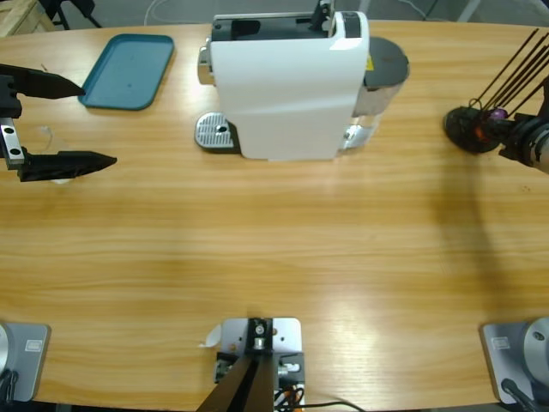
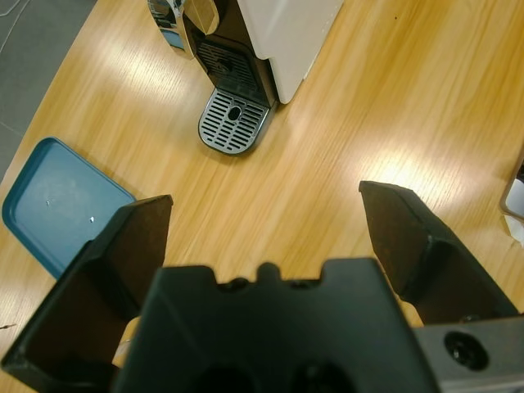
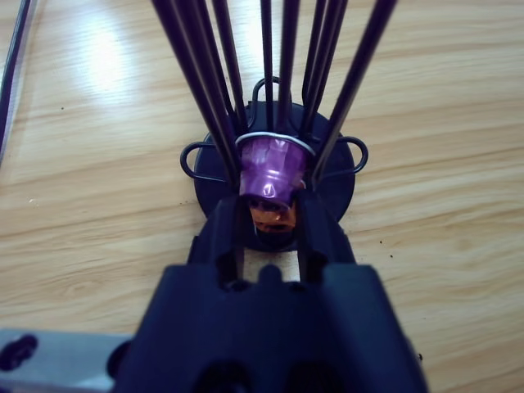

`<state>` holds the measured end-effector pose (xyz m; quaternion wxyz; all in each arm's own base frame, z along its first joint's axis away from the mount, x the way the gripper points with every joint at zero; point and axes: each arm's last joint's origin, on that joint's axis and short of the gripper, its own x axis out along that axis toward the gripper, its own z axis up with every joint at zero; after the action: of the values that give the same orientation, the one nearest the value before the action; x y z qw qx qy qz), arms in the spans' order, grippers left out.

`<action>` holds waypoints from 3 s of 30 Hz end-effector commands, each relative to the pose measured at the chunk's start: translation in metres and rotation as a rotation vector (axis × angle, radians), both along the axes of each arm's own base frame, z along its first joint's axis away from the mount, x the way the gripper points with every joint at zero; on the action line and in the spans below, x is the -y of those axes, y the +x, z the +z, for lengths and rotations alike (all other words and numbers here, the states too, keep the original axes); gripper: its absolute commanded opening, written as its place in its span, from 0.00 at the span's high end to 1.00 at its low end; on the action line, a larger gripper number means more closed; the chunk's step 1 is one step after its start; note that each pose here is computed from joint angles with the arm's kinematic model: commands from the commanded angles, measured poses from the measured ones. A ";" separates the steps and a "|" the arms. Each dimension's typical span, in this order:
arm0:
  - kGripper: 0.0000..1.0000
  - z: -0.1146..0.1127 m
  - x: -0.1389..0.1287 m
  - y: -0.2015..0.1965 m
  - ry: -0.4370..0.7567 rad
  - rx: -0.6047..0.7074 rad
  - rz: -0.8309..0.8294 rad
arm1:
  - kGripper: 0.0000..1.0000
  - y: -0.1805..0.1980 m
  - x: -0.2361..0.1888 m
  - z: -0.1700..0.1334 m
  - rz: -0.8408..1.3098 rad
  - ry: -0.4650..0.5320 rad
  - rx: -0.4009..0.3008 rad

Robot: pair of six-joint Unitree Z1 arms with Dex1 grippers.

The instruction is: Pour coffee

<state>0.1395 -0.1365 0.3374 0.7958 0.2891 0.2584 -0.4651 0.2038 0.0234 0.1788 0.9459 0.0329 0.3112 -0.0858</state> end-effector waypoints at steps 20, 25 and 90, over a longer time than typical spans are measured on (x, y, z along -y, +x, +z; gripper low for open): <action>0.01 -0.014 0.009 0.000 0.022 -0.052 -0.010 | 0.17 -0.007 -0.002 0.001 0.001 0.001 0.003; 0.01 -0.013 0.010 0.001 0.022 -0.054 -0.011 | 0.27 0.000 0.005 -0.002 -0.036 0.003 0.004; 0.01 -0.017 0.019 -0.001 0.023 -0.062 -0.023 | 0.67 -0.012 0.004 -0.003 -0.024 -0.024 0.007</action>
<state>0.1361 -0.1525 0.3322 0.7832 0.2834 0.2654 -0.4856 0.2009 0.0199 0.1774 0.9490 0.0350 0.2972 -0.0990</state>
